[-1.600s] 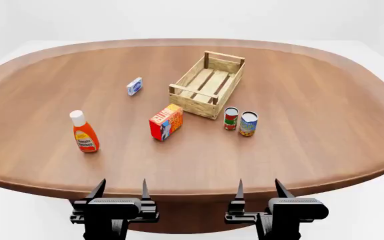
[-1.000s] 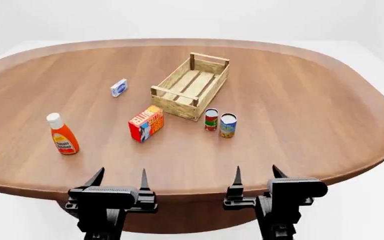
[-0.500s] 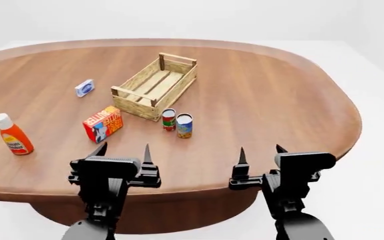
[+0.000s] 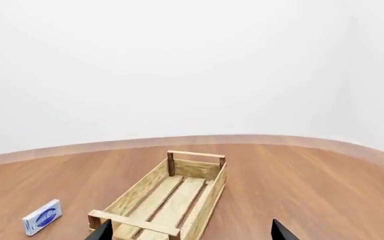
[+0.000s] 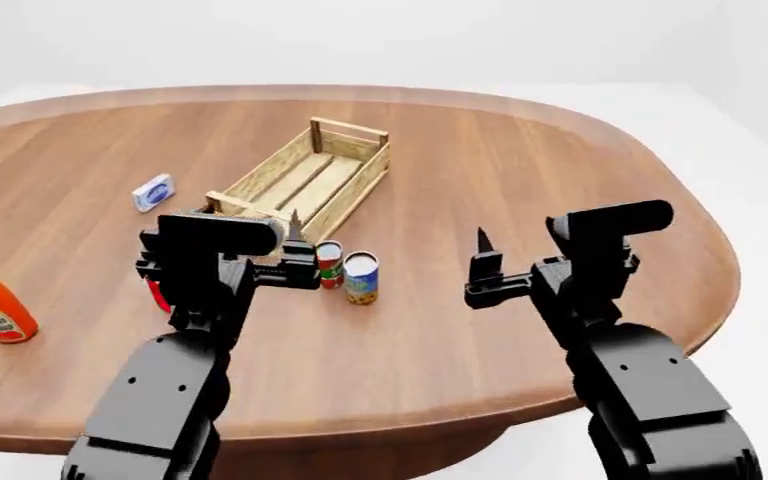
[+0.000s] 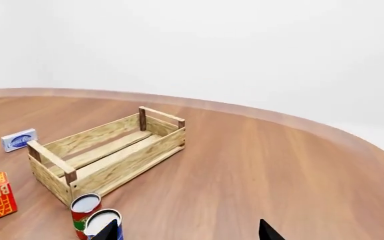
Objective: Pick up the ketchup, and put it in the wooden tray.
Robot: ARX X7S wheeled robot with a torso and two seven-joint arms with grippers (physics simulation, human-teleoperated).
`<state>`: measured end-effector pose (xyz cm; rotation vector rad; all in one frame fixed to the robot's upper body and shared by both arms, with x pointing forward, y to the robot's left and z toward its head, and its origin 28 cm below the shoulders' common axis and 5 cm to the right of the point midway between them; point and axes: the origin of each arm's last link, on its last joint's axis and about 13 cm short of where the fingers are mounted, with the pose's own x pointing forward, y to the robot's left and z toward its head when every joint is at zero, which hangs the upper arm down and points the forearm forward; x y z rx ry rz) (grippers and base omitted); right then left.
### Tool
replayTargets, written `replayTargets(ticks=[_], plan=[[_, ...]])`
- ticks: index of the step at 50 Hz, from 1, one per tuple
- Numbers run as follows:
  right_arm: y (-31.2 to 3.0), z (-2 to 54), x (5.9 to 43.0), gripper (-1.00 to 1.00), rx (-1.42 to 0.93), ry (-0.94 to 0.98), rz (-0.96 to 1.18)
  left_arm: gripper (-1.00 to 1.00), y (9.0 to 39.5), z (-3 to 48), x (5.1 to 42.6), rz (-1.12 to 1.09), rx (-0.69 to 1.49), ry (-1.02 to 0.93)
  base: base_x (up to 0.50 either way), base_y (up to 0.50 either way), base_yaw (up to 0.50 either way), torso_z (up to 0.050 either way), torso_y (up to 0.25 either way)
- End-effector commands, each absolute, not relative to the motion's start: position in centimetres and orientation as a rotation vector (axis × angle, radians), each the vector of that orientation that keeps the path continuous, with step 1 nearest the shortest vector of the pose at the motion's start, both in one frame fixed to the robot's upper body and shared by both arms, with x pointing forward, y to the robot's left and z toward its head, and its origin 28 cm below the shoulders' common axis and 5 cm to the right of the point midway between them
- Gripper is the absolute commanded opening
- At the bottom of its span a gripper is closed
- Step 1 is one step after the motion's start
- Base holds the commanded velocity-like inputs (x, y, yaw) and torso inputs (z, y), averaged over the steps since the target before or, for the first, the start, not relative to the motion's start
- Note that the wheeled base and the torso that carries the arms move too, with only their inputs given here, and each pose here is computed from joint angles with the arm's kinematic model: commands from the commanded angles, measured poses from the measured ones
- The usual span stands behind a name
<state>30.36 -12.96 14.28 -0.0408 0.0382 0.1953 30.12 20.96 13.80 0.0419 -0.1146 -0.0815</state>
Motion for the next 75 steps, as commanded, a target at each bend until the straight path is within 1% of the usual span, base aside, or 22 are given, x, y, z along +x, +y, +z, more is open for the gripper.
replayTargets(ticks=[1,14,24,40,65,75], plan=[[-13.5,16.1,32.0,1.00,-0.056,0.035,0.231,1.00,21.5,15.4,32.2,-0.049,0.033,-0.127,0.50,0.00,0.00,0.000,0.000],[-13.4,16.8,32.1,1.00,-0.075,0.008,0.235,1.00,21.9,16.0,32.4,-0.037,0.031,-0.145,0.50,0.00,0.00,0.000,0.000],[-13.4,17.5,32.5,1.00,-0.107,-0.006,0.230,1.00,22.2,16.5,32.6,-0.004,0.028,-0.163,0.01,0.00,0.03,0.000,0.000],[-13.7,18.5,33.3,1.00,-0.150,-0.015,0.251,1.00,22.6,16.8,33.0,0.036,0.050,-0.190,0.23,0.01,0.50,0.000,0.001],[-13.6,18.7,33.4,1.00,-0.174,-0.012,0.265,1.00,22.7,16.8,33.2,0.062,0.067,-0.194,0.25,0.04,0.50,0.000,0.000],[-13.3,18.6,33.5,1.00,-0.211,0.010,0.261,1.00,23.0,16.8,33.3,0.064,0.070,-0.187,0.01,0.04,0.00,0.000,0.000]])
